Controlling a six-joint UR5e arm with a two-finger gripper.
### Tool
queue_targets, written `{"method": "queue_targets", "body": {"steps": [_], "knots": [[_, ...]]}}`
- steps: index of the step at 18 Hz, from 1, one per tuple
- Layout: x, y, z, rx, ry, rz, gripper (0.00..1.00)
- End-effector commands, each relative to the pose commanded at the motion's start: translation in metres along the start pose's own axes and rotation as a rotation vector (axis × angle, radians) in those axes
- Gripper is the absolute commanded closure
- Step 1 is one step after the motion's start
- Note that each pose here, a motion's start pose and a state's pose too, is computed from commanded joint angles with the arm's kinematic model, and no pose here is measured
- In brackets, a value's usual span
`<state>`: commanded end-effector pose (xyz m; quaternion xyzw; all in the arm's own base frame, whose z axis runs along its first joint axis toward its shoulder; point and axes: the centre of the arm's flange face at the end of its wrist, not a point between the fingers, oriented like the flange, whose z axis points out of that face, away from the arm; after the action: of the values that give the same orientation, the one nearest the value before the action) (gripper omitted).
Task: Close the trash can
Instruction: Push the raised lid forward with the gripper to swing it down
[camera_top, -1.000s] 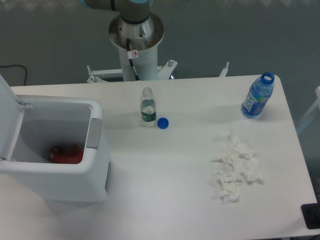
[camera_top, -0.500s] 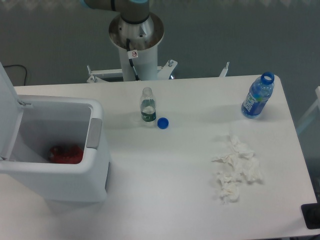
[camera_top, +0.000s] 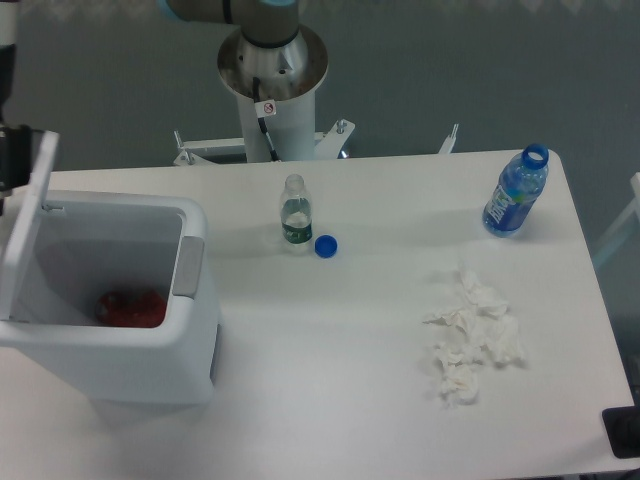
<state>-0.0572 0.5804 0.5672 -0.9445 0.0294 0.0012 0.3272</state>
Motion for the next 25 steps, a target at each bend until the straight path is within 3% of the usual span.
{"method": "queue_targets", "body": {"steps": [11,25], "knots": [[-0.049,0.019,-0.016,-0.018,-0.099,-0.001,0.00],[-0.067,0.029,-0.011,-0.093,-0.227,-0.014,0.00]]}}
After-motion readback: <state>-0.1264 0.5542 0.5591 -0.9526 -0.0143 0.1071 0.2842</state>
